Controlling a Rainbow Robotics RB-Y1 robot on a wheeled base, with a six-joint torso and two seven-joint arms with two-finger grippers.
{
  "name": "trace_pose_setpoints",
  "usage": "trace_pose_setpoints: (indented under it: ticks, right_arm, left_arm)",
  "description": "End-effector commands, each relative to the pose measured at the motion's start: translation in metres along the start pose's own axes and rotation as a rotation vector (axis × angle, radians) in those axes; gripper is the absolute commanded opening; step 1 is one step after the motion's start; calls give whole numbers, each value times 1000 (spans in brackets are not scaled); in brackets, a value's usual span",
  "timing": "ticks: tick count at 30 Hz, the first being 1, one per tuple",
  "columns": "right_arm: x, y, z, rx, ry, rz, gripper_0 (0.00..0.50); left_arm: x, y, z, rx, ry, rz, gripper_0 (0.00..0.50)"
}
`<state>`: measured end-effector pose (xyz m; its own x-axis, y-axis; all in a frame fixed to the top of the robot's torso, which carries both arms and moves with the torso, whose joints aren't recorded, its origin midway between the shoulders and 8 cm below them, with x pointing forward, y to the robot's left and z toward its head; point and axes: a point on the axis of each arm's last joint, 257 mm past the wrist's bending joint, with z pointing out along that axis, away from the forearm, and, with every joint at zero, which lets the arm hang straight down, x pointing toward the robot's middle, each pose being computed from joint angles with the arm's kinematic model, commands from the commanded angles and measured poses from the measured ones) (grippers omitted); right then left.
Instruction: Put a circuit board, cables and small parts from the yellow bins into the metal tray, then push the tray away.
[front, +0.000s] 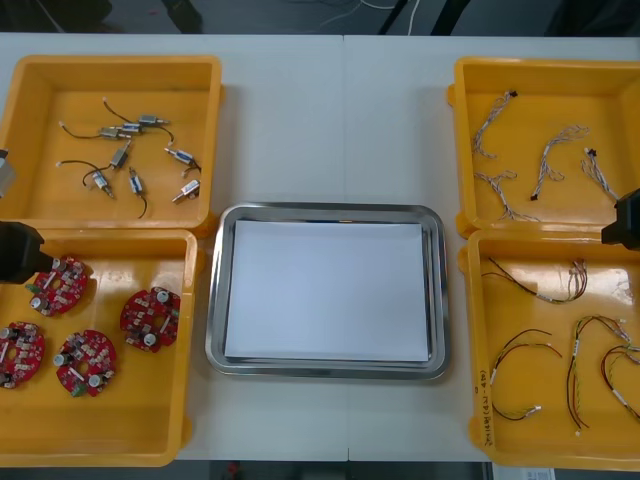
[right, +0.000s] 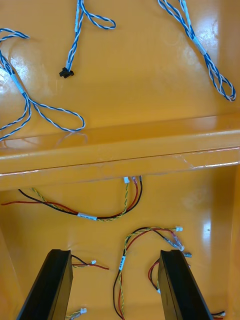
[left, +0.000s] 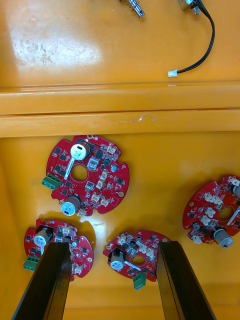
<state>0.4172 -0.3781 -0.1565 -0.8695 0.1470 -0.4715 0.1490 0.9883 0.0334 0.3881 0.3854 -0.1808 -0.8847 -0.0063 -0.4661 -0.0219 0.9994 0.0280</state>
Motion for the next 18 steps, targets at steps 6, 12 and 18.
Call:
trace_pose_setpoints:
  ticks: [6,12,18]
  right_arm:
    - [-12,-7,-13,36,-28,-82,500]
    - [-12,-7,-13,36,-28,-82,500]
    - [-12,-7,-13,36,-28,-82,500]
  left_arm:
    - [-15,-8,-6,9,-36,-48,500]
    - [-15,-8,-6,9,-36,-48,500]
    - [-15,-8,-6,9,-36,-48,500]
